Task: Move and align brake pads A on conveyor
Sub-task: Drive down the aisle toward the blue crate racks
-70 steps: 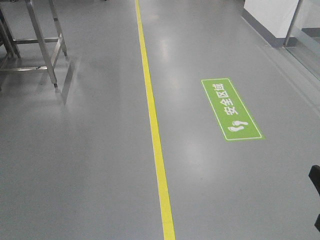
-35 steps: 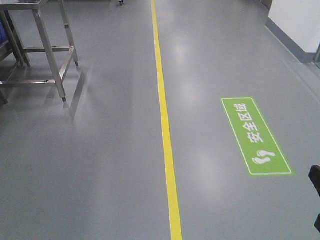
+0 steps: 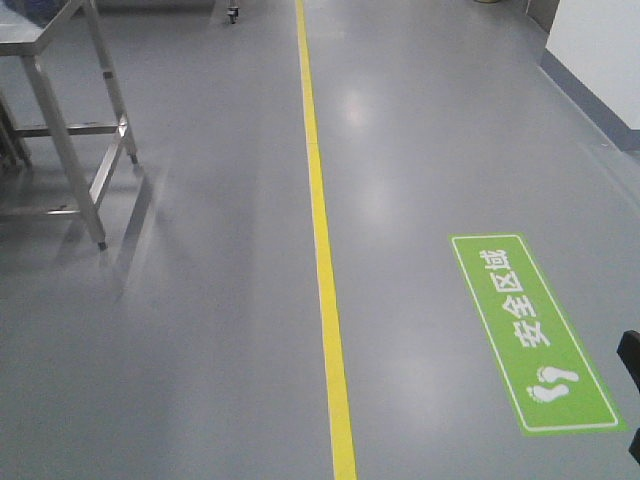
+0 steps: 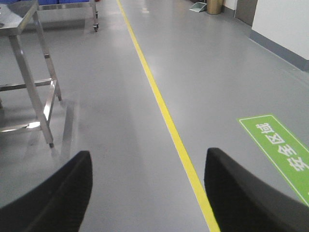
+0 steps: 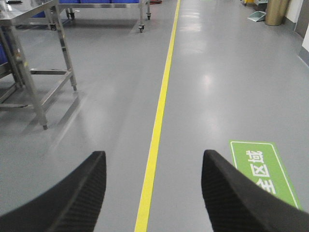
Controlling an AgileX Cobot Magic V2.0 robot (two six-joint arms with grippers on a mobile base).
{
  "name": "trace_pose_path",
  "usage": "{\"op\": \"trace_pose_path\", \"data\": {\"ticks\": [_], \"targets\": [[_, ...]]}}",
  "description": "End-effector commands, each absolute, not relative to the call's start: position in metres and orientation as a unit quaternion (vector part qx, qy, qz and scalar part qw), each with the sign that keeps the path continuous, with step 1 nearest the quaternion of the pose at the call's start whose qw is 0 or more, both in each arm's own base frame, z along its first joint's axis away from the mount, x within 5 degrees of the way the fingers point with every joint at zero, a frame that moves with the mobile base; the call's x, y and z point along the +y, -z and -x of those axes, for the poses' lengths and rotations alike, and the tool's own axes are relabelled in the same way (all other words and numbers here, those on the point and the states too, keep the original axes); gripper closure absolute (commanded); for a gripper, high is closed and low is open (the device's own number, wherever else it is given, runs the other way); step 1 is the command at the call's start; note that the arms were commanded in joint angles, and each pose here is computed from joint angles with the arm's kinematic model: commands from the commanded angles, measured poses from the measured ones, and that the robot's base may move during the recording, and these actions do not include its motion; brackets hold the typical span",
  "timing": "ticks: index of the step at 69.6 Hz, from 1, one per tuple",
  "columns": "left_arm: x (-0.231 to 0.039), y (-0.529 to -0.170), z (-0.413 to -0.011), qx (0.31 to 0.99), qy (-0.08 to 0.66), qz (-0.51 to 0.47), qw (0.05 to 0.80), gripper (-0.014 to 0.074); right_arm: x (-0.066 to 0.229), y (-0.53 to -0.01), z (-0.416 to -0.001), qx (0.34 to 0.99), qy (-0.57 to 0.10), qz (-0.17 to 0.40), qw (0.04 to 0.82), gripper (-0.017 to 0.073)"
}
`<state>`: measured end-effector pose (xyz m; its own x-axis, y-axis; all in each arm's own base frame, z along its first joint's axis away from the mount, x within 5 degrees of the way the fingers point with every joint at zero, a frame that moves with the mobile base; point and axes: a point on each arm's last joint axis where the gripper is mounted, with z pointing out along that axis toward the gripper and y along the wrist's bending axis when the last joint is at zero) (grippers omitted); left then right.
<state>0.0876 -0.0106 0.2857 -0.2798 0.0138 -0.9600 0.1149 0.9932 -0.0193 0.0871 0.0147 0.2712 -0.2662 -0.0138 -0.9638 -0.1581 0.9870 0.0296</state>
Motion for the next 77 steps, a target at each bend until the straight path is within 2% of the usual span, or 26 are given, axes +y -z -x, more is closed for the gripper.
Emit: {"op": "trace_pose_path", "data": {"ticks": [1,77], "targets": [[-0.0109,-0.2998,-0.0894,0.771,0.046,-0.038,0.634,0.0102,0.0141,-0.2862,-0.0890,0.764,-0.058,0.051,0.640,0.0146],[-0.0109,-0.2998,-0.0894,0.771,0.046,-0.038,0.634,0.0102,0.0141,-0.2862,-0.0890,0.764,-0.058,0.051,0.640,0.0146]]}}
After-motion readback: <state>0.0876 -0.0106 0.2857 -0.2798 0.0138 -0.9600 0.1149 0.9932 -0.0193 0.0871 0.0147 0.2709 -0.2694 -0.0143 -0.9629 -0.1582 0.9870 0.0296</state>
